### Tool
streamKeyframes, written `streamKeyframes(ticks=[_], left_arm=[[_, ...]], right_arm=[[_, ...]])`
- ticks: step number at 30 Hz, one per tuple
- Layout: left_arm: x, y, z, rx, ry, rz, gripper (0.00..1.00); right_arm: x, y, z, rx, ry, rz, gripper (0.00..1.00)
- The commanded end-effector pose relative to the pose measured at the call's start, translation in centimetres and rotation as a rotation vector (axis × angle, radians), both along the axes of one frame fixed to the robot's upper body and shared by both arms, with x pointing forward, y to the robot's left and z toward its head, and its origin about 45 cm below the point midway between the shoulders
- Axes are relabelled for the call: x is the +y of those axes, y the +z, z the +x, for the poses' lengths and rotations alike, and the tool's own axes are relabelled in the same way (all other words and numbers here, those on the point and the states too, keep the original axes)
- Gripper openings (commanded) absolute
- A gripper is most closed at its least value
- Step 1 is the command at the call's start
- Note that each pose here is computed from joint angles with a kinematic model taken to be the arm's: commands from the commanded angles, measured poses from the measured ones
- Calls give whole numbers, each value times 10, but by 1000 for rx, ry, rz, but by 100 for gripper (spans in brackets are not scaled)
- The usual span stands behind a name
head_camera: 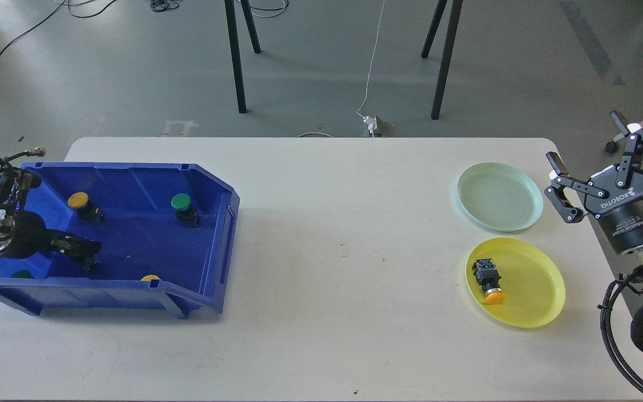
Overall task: Pass button and place on color plate
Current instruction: 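Lower the left gripper into the bin and grasp a green button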
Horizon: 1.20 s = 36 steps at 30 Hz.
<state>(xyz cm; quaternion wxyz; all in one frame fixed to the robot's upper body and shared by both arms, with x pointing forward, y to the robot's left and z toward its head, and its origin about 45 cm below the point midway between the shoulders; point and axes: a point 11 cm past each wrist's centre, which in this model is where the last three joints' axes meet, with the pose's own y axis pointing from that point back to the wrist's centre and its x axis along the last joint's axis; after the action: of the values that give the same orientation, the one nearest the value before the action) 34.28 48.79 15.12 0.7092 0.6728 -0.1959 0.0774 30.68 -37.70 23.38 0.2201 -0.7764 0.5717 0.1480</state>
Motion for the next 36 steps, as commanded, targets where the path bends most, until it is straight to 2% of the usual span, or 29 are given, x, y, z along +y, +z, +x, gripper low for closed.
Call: streamKeyframes(ticks=[1, 6, 11, 16, 18, 19, 29, 31, 36], left_arm=[[1, -6, -4, 13, 5, 1, 80], [3, -6, -6, 17, 6, 5, 78], [2, -6, -6, 16, 7, 2, 70], [3, -7, -7, 19, 6, 6, 44], [2, -7, -6, 18, 5, 4, 20], [2, -7, -6, 17, 7, 2, 15], [-10, 10, 2, -32, 11, -80, 13], [-7, 34, 2, -83, 33, -133, 13], [-45, 103, -5, -210, 15, -399, 13]], right_arm=[[-1, -1, -1, 3, -1, 0, 98], [-1, -2, -1, 5, -2, 0, 98], [-1, -3, -2, 9, -3, 0, 98], [-2, -5, -4, 15, -5, 0, 98], [-2, -5, -4, 15, -5, 0, 98], [-2, -5, -4, 15, -5, 0, 98], [-3, -8, -6, 23, -8, 0, 98], [-3, -8, -6, 24, -9, -1, 98], [-3, -8, -6, 24, -10, -2, 98]])
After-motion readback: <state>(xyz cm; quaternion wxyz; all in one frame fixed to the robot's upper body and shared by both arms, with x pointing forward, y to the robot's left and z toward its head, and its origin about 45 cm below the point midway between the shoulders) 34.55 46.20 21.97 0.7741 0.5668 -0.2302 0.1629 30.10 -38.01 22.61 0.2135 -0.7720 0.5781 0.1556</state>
